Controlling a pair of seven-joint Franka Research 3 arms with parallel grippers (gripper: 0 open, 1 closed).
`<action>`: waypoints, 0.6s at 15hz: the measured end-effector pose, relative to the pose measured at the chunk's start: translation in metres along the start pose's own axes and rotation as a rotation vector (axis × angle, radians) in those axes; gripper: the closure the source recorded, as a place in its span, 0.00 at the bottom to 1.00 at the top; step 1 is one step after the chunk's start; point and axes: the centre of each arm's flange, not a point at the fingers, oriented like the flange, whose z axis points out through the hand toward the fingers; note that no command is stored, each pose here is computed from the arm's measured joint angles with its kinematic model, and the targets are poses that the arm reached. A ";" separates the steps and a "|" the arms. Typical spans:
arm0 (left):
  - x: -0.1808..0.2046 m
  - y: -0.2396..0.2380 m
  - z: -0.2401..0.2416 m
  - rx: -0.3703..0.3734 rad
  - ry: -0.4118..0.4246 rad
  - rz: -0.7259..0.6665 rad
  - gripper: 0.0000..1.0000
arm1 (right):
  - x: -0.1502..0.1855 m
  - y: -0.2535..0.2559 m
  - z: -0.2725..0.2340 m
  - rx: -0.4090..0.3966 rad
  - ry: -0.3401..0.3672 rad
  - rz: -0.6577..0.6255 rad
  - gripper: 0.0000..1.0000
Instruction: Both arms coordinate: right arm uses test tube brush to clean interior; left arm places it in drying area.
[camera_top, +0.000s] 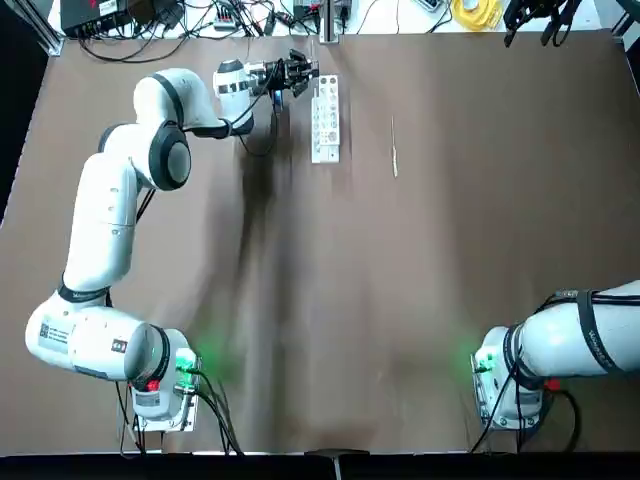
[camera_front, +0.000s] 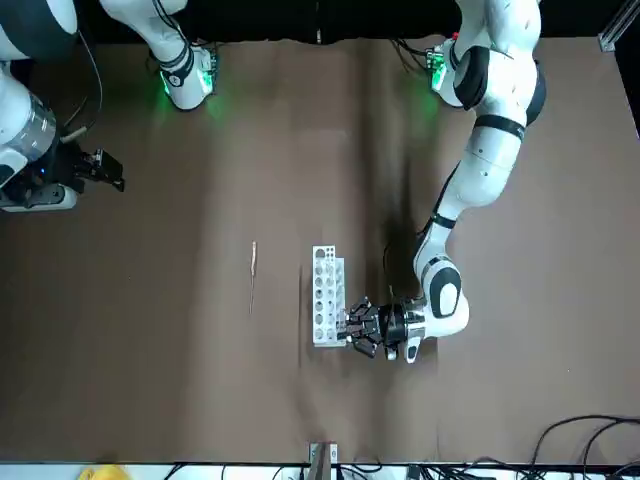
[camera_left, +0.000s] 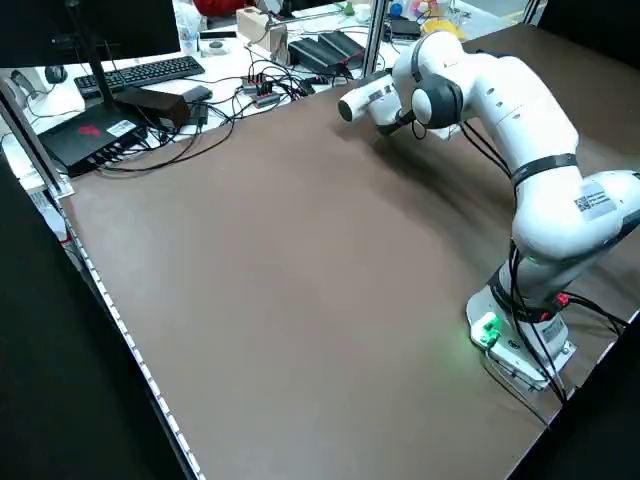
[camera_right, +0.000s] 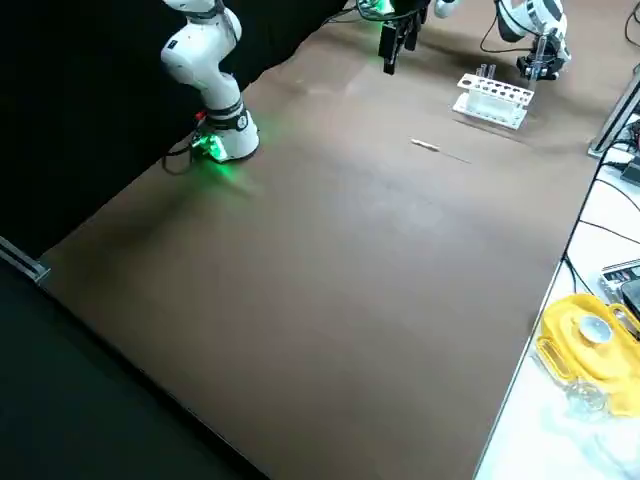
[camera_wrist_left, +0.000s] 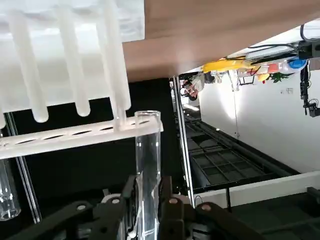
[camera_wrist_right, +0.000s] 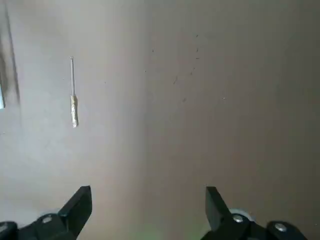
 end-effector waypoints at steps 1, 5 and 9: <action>0.000 0.000 0.000 0.000 0.000 0.000 0.77 | 0.000 0.000 0.000 0.000 0.000 0.000 0.00; 0.000 0.001 -0.001 0.000 0.001 0.002 0.77 | 0.000 0.002 0.000 0.000 0.000 0.003 0.00; -0.001 0.000 0.000 0.006 -0.006 0.003 0.77 | 0.000 0.001 0.000 0.000 0.000 0.002 0.00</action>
